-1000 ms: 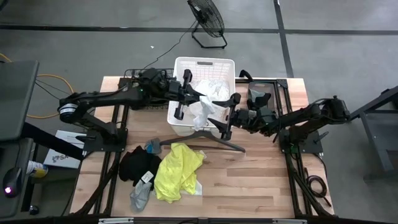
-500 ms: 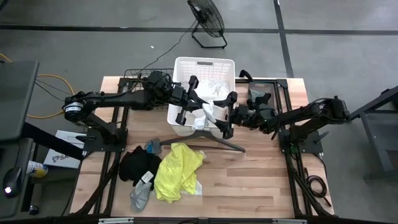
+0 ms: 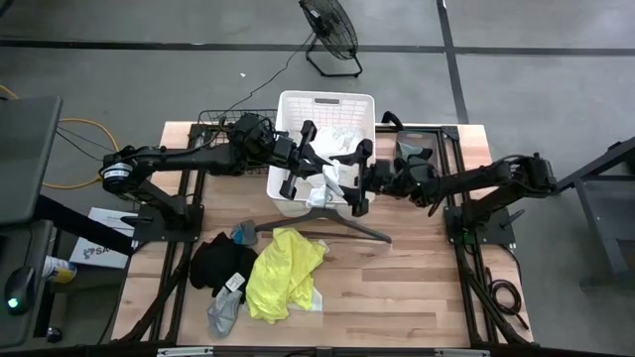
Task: Pick & Place Cloths
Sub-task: Put the white sock into the black bin
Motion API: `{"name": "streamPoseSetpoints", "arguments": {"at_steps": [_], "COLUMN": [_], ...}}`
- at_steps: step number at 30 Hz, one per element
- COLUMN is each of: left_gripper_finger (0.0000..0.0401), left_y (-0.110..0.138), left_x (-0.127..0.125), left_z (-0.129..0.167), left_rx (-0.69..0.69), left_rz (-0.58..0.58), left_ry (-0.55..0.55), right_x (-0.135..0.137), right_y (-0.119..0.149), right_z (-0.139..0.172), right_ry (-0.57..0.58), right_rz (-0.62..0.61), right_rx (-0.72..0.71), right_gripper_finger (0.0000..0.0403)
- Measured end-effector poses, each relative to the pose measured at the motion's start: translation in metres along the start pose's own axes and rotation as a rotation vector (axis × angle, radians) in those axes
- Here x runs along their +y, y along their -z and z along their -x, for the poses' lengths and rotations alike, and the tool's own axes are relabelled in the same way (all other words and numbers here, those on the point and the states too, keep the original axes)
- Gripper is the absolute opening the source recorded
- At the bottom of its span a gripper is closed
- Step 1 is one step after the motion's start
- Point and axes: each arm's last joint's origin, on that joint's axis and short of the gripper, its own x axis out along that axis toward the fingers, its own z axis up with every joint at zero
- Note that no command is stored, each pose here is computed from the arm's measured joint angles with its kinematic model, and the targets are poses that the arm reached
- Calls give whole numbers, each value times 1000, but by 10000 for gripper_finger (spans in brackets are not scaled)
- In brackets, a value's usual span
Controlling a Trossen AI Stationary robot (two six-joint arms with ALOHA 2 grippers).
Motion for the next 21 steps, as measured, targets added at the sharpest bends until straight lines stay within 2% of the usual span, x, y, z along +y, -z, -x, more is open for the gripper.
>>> {"name": "streamPoseSetpoints", "arguments": {"at_steps": [5,8,12,18,19,21], "left_gripper_finger": [0,0,0,0,0,1], "left_y": [1,2,3,3,4,5], "left_x": [0,0,0,0,0,0], "left_z": [0,0,0,0,0,0], "left_rx": [11,18,27,30,32,43], "left_rz": [8,13,19,21,22,29], "left_ry": [1,2,2,1,2,0], "right_x": [1,1,0,-1,-1,-1], "right_y": [2,2,4,4,4,5], "right_z": [-2,-2,-2,-2,-2,-2], "right_ry": [-15,-13,33,38,38,38], "right_rz": [-1,-2,-1,-1,0,-11], "right_rx": [37,42,59,60,61,67], "right_gripper_finger": [301,268,190,40,22,14]}}
